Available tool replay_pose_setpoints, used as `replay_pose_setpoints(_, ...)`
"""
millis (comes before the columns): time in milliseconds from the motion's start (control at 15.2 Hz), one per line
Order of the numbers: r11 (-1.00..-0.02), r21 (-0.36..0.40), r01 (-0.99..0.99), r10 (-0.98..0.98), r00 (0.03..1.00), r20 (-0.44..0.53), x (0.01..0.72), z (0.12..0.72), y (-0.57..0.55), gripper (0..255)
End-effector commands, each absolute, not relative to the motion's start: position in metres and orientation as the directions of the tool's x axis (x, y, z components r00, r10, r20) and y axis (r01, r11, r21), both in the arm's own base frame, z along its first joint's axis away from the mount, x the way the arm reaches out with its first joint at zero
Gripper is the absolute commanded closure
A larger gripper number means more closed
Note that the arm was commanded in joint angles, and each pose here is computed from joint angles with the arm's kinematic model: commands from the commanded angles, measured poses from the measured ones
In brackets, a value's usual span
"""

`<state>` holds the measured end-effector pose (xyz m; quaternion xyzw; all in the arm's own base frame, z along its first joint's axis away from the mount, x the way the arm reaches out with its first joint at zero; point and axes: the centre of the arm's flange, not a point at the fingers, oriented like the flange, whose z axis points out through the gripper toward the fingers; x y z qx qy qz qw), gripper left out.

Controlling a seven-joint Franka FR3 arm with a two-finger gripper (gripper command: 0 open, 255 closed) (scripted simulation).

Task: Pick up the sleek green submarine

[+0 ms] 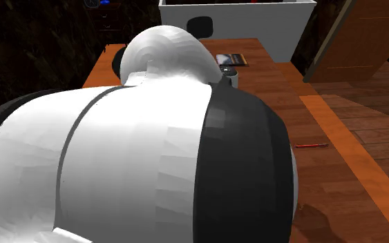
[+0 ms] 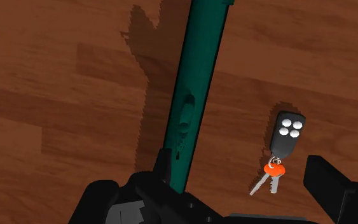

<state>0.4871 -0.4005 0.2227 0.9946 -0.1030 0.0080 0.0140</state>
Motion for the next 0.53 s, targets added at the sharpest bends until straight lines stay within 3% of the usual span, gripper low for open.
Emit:
replay_pose_setpoints(0,-0.975,0.022,-0.22,-0.219,0.975,0.029,0.494,0.206,-0.42,0)
replay_pose_setpoints(462,-0.971,0.017,-0.24,-0.239,0.97,0.042,0.504,0.165,-0.449,0)
